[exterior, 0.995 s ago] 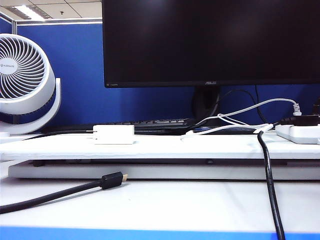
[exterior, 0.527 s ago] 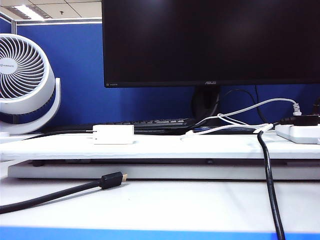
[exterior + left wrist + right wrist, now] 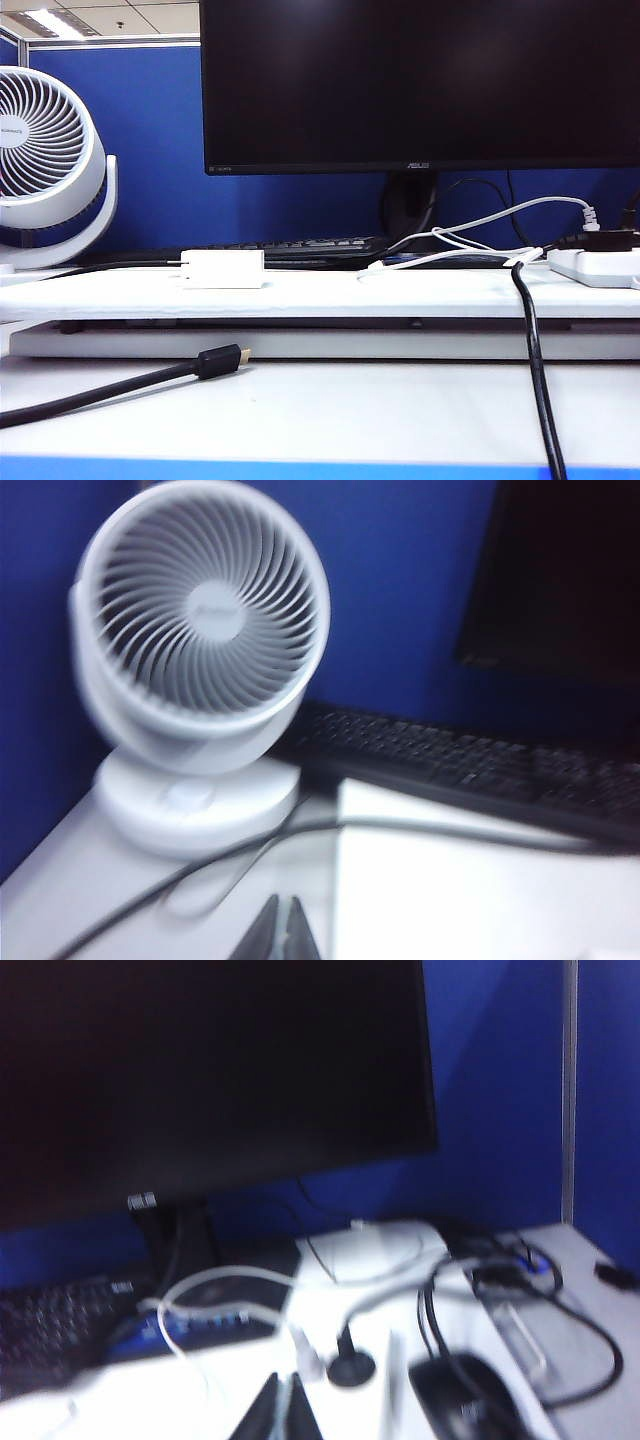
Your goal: Pick up the Type-C charging cable and the charging base, insert one end of the Type-C charger into the corresponding slot on the base, and finally place the plugged-in charger back on the table.
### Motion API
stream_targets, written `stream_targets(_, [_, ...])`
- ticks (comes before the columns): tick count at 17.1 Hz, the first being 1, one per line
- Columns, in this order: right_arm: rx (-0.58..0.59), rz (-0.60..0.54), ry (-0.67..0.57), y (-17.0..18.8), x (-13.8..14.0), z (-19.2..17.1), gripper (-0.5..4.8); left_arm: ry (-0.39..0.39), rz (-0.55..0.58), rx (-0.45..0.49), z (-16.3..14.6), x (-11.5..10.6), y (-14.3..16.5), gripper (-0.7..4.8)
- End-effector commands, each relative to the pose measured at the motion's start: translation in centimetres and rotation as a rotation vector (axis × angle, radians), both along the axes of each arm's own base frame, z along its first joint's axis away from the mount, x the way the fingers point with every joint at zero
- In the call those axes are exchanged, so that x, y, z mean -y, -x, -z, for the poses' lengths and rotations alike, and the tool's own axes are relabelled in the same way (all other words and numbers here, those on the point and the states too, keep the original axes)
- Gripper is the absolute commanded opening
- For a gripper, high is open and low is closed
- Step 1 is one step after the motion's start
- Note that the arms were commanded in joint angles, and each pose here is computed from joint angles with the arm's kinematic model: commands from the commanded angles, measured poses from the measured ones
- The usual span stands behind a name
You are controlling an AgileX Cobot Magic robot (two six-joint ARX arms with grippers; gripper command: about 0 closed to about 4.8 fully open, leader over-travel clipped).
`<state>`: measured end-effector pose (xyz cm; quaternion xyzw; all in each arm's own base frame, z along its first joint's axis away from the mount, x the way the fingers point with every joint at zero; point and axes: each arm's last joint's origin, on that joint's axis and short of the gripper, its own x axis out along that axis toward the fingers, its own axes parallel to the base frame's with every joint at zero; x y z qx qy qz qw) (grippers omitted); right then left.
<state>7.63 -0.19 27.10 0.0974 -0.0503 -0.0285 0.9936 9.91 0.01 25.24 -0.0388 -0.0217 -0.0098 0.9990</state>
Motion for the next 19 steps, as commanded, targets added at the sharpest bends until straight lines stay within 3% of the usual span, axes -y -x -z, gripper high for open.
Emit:
stream_targets(1, [0.016,-0.001,0.001,-0.9,0.0,-4.2,-0.02,-0.093,0.154,0.013,-4.7,0.4,-2.6,-0.04])
stream_targets(3, [0.017,-0.013,0.003,-2.5,-0.1,-8.0,-0.02,-0.161,0.271,-0.061,-8.7,0.7,-6.7,-0.04])
stream_targets(5, [0.009,-0.064,0.008,-4.2,-0.2,-10.4,-0.02,-0.189,0.426,-0.140,-10.7,1.0,-9.8,-0.04])
stream_targets(6, [-0.020,-0.133,0.024,-6.5,-0.5,-12.0,-0.02,-0.251,0.523,-0.243,-11.4,1.6,-12.3,-0.04])
stream_targets(9, [-0.096,-0.274,0.101,-11.0,-2.0,-13.0,-0.02,-0.522,0.644,-0.424,-10.1,4.4,-15.6,-0.04])
stream_targets(13, [-0.211,-0.460,0.117,-15.0,-5.5,-12.3,-0.02,-0.783,0.833,-0.426,-7.1,10.4,-17.0,0.06])
stream_targets(15, [-0.251,-0.516,0.176,-15.6,-7.0,-11.5,-0.01,-0.875,0.881,-0.431,-5.9,12.5,-17.1,2.05])
stream_targets(16, [-0.290,-0.545,0.196,-15.7,-7.6,-10.9,-0.01,-0.914,0.931,-0.435,-5.0,13.6,-17.3,3.39])
stream_targets(18, [-0.350,-0.553,0.201,-15.6,-7.7,-10.3,-0.01,-1.010,0.988,-0.435,-3.5,14.8,-17.8,4.11])
stream_targets(19, [-0.362,-0.555,0.202,-15.6,-7.7,-10.2,-0.01,-1.037,1.013,-0.431,-3.1,15.1,-17.9,4.13])
